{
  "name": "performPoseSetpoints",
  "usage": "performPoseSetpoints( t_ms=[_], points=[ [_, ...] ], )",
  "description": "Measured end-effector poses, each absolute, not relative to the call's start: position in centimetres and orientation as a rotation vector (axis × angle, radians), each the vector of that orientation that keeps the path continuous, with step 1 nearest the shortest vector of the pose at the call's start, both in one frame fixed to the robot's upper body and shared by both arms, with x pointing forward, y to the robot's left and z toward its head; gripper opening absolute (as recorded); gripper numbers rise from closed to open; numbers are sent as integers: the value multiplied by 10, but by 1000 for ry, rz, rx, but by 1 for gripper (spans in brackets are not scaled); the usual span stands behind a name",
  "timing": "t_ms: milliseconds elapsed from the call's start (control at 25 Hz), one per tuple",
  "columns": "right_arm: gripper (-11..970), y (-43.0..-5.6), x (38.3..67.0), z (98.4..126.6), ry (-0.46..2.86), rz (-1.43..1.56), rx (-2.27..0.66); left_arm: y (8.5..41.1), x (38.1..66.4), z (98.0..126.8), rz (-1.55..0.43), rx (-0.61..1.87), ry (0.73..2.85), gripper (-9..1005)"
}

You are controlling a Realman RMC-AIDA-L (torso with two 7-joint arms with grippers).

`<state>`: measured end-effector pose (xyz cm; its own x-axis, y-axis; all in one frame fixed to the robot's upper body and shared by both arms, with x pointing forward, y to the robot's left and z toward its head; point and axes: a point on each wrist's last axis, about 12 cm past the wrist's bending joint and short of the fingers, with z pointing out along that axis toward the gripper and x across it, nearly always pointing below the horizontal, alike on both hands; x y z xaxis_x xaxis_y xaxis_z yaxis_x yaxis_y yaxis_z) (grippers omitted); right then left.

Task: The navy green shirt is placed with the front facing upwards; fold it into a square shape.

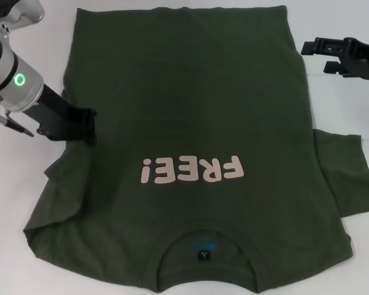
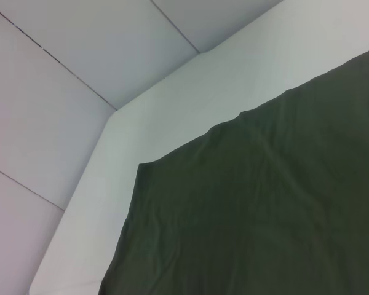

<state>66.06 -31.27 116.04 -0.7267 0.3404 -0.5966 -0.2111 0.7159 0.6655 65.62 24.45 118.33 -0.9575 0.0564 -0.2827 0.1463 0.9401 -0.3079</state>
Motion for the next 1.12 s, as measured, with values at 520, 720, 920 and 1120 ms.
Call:
performPoseSetpoints(
  t_ms=[520, 720, 920, 1120],
  points=[
    [943, -311, 661, 1161, 2185, 966, 97, 239, 666, 1176, -500, 79, 2749, 100],
    [942, -313, 660, 1159, 2188, 964, 103, 222, 664, 1176, -604, 244, 2679, 108],
    [942, -312, 659, 1158, 2205, 961, 81, 217, 660, 1179, -751, 387, 2538, 201],
    [942, -313, 655, 1162, 2242, 950, -42, 251, 643, 1171, -764, 355, 2519, 370]
  ],
)
